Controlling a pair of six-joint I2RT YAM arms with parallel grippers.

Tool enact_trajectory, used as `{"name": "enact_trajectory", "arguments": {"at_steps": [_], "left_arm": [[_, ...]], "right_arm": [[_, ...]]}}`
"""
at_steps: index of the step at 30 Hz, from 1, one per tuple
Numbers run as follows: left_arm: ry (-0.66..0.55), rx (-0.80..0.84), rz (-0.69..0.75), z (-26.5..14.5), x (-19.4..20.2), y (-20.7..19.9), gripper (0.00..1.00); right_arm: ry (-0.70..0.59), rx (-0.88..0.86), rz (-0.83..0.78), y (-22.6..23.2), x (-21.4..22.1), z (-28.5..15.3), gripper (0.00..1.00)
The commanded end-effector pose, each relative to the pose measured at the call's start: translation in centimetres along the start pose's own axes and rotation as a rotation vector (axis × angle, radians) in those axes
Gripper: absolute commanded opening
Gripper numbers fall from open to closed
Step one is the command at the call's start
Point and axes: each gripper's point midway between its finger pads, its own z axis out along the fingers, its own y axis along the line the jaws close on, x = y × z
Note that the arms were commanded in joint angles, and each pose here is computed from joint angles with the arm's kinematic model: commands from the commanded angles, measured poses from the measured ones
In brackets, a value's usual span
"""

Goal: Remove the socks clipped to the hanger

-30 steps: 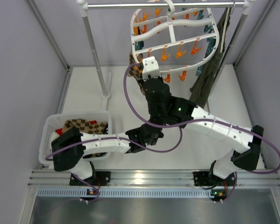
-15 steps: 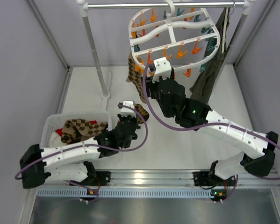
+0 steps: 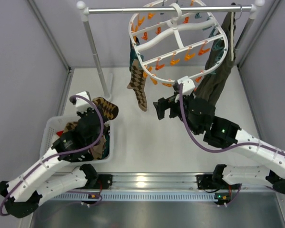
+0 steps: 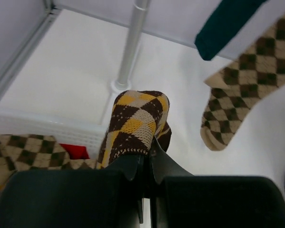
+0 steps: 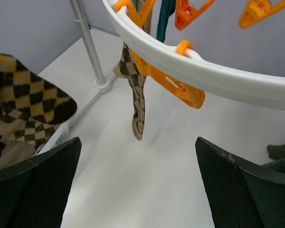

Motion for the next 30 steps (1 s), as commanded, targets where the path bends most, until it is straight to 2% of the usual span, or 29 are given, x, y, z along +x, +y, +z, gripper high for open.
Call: {"name": "enact_trajectory", "arguments": {"at_steps": [1, 6, 11, 16, 20, 30], "left_arm": [[0.008, -0.159, 0.021, -0.9, -1.9, 4.9, 0.0], [0.024, -0.257, -0.021, -1.5, -1.9, 8.9, 0.0], [0.049, -0.298, -0.068, -2.0, 0.7, 11.1, 0.0], [0.1, -0.299, -0.039, -1.4, 2.7, 10.8, 0.0], [0.127, -0.278, -0.099, -0.8, 3.0, 9.5, 0.0], [0.176, -0.417, -0.245, 0.3, 11.1, 11.8, 0.0]], "right_arm": [[-0.035, -0.074, 0.079, 0.3, 0.1, -1.8, 1.0], [-0.06, -0.056, 0.111, -1.3, 1.3, -3.7, 0.99], [-0.075, -0.047, 0.112, -2.0, 1.1, -4.4, 0.99], [-0.069, -0.041, 0.056, -1.8, 1.0, -3.5, 0.99], [-0.029, -0.034, 0.029, -1.5, -0.3, -2.1, 0.99], [-0.109, -0.018, -0.055, -2.3, -2.9, -1.3, 0.99]]}}
